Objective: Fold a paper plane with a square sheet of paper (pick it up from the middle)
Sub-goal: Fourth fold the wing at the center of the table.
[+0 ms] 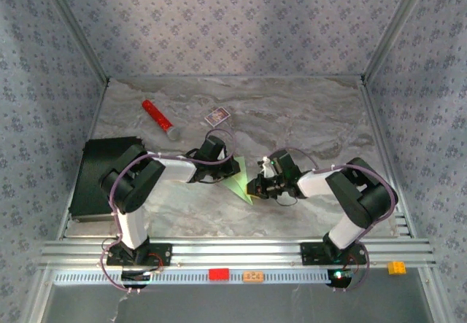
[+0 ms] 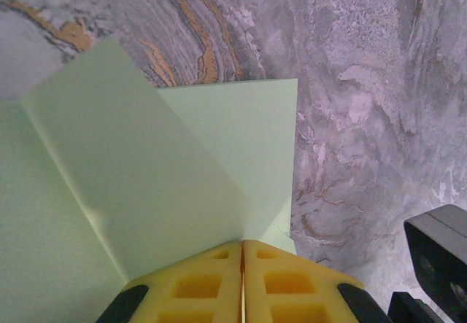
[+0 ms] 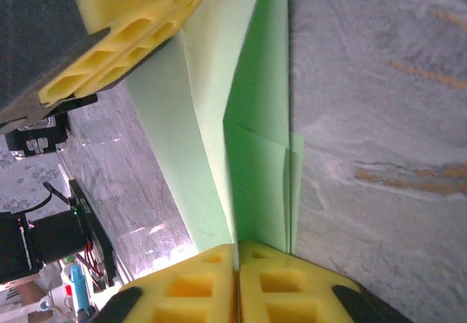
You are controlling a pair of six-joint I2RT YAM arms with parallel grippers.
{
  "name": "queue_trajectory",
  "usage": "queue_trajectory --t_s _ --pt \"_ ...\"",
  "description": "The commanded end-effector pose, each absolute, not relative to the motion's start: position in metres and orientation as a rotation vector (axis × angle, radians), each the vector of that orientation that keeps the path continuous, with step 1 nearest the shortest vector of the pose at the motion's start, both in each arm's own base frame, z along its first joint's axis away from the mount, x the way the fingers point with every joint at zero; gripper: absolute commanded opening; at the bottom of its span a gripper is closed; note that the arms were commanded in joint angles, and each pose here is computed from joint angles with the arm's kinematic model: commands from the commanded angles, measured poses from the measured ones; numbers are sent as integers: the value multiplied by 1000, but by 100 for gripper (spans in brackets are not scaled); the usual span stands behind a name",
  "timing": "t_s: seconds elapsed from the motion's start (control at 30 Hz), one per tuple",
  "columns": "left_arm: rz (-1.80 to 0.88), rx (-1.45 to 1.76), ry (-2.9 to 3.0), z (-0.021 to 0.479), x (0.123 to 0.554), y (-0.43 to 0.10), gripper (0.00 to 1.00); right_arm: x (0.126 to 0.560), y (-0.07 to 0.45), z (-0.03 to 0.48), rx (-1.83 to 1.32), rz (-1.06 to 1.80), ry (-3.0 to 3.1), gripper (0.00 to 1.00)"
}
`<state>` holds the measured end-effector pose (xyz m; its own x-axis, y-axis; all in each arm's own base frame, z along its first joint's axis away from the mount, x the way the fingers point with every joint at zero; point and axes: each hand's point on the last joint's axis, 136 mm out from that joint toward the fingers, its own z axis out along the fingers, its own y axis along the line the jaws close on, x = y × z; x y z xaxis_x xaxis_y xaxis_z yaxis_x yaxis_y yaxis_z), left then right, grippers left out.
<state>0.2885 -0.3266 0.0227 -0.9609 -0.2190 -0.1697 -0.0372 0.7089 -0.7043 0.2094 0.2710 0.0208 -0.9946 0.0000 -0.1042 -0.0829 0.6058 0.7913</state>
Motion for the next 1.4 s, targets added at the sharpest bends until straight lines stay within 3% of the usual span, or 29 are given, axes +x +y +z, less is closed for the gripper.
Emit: queue_trajectory --t_s 0.0,0.27,0.53,0.87,1.23,1.37 --pt "-1026 -217 2750 1 278 -314 8 186 259 3 -48 1303 2834 9" --pt "-1020 -224 2753 0 278 -312 8 180 255 6 -47 1307 2830 14" --pt "-1019 -228 2753 -1 278 -312 8 165 248 -1 -53 1293 2858 8" --pt "-1011 -248 2757 -4 277 -310 8 159 245 -1 -55 1286 2867 12" --pt "-1000 -259 2760 -5 277 -308 8 147 240 -5 -74 1285 2897 8" --pt "-999 -261 2760 -5 276 -308 8 145 240 -2 -83 1288 2894 13"
